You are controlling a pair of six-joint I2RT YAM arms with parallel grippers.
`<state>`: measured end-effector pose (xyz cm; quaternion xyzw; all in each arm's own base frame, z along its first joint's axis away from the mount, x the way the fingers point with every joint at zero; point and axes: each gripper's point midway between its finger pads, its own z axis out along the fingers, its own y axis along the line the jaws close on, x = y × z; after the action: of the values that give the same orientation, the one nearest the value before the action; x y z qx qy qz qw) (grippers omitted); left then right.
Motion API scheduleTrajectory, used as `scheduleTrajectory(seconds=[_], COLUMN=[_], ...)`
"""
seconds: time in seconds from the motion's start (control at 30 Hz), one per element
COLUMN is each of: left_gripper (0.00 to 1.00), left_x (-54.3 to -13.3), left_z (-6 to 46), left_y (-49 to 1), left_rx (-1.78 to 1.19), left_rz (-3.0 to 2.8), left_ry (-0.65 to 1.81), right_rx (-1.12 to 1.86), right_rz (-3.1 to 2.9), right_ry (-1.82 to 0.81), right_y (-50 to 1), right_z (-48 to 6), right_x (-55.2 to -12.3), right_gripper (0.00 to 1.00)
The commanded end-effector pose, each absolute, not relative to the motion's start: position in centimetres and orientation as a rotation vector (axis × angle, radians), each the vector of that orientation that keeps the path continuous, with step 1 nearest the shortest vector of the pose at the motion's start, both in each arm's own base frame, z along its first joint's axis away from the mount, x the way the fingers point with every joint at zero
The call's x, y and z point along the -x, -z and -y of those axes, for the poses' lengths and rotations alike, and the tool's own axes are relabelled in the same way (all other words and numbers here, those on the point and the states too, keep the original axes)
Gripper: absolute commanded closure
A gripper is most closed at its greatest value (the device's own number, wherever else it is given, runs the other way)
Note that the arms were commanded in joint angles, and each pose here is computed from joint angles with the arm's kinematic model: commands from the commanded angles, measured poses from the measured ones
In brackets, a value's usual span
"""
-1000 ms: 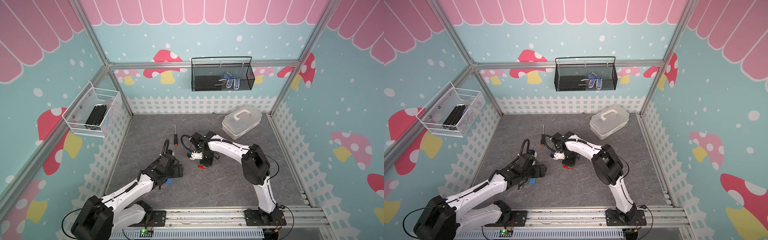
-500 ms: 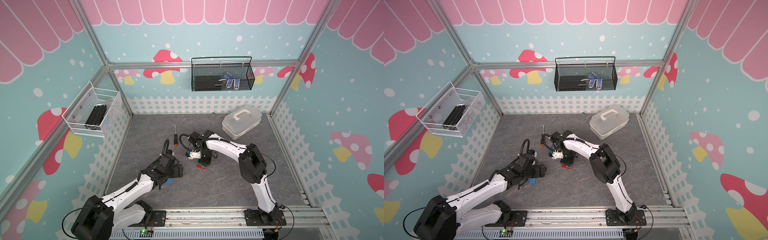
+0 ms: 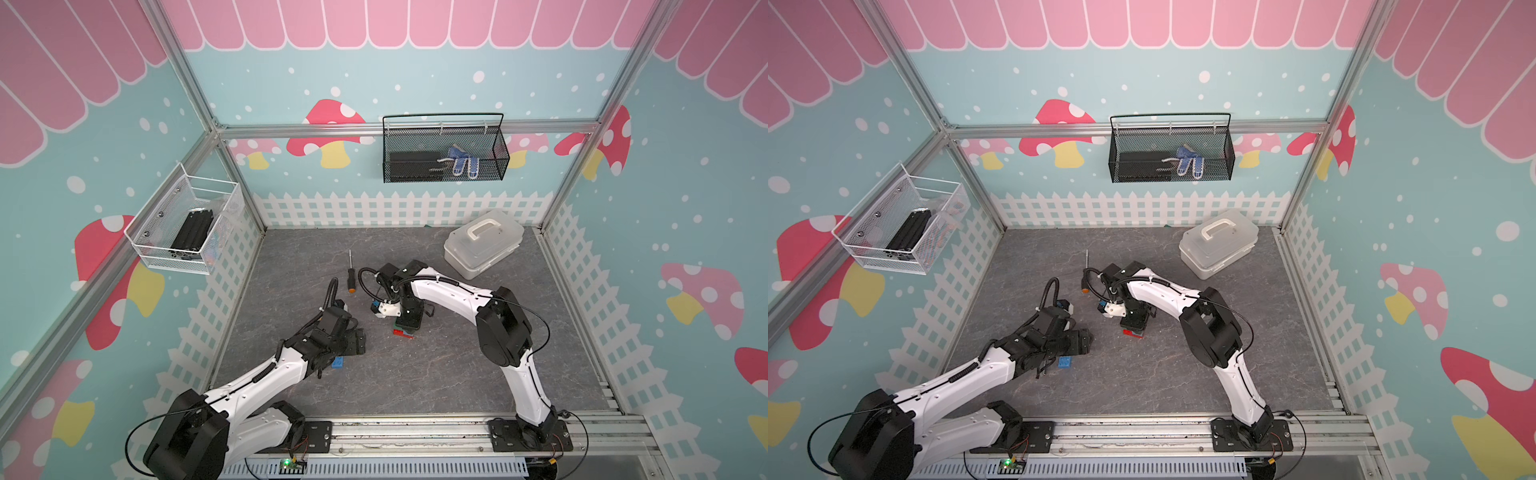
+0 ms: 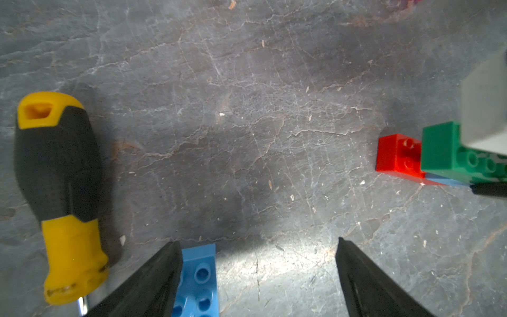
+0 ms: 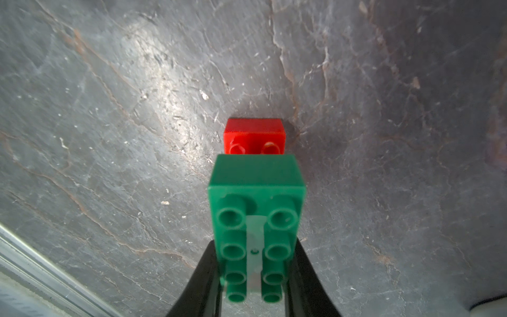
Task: Assemble the number 5 with lego
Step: Assemble the lego brick with the lego brick.
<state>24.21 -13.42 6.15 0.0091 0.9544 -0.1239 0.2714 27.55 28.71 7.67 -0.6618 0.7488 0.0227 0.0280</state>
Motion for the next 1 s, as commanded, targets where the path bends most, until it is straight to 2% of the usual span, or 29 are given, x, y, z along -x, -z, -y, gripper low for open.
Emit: scheduleTrajectory(seconds=[0.0,0.97], left_gripper=[0.09,0.09], left_x=[-24.6,-24.5], left_z=[13.2,13.2], left_y=[-5.9,-5.7], left_rx=[0.0,0.003], left_rz=[-2.567,-2.569], left_ry=[0.326,0.329], right_rx=[2.103,2.116], right_rz=[-2.288,-2.323], right_ry=[-0.07,-0.007], right_y=[-7.3,-5.6], right_z=[-29.0,-28.6], right_x=[-27.3,-27.8], right_gripper=[0.98,0.98])
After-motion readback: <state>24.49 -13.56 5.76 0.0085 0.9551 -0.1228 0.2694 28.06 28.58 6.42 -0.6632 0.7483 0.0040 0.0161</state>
